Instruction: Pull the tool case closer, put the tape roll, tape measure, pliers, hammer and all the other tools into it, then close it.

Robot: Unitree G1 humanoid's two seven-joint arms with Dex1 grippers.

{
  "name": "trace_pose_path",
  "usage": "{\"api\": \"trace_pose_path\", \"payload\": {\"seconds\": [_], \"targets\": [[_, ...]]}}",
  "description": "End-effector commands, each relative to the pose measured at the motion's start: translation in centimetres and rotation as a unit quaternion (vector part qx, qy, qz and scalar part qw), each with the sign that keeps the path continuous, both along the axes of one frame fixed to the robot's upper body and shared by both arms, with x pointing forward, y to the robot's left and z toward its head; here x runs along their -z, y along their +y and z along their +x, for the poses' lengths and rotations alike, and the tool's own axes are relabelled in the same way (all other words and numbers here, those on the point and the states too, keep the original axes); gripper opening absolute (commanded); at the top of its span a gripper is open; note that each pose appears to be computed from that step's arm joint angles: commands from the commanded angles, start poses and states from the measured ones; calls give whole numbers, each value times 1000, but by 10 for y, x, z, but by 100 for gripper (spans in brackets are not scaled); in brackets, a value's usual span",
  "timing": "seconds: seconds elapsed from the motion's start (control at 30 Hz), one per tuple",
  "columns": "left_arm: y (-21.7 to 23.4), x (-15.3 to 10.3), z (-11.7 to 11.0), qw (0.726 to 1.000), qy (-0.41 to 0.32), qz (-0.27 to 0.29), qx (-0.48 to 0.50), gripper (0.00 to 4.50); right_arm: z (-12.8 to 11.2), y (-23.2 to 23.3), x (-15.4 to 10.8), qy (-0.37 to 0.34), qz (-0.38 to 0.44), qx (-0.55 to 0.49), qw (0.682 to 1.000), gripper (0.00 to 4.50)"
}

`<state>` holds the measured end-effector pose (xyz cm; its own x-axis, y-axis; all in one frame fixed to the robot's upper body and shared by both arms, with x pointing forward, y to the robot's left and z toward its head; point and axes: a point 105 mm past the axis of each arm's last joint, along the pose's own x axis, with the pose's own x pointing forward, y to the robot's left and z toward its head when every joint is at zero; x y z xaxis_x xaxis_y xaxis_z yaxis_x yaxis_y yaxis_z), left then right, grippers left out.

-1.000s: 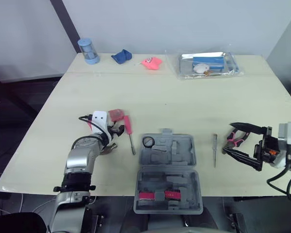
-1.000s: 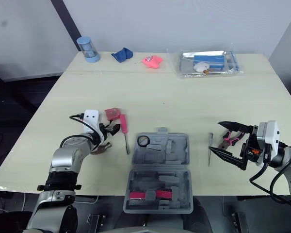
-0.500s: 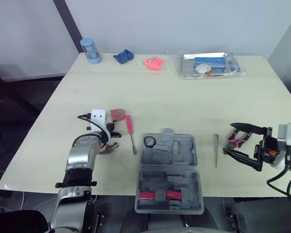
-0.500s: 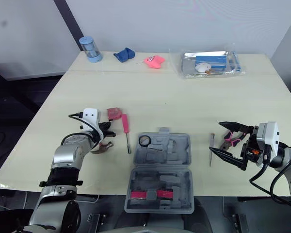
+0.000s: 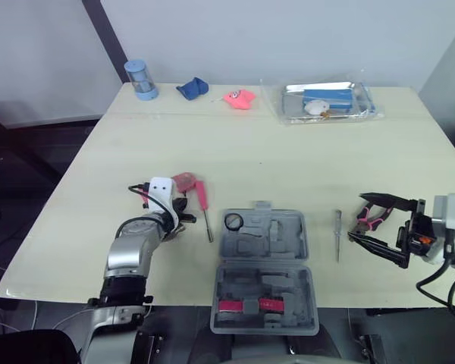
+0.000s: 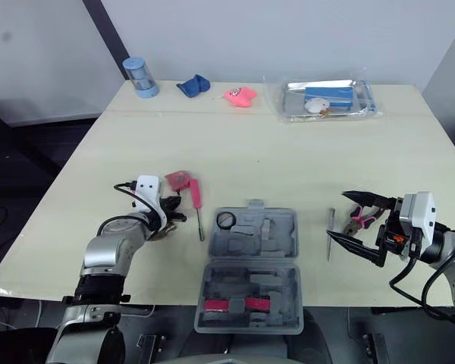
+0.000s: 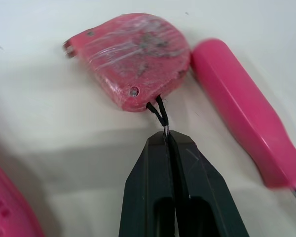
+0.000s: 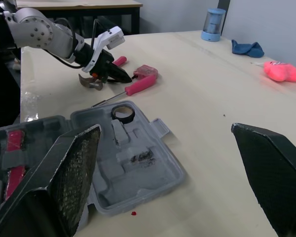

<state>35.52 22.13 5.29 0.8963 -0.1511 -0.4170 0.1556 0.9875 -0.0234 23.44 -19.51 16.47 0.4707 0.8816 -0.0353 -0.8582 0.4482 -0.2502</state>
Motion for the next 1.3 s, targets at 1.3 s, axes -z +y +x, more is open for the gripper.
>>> {"api": "trace_pose_path", "payload": {"seconds": [1.3], "targets": [[14,28,-122,987,140,8,73,10,-6,1,-6,-14,3,5,1000,450]]}}
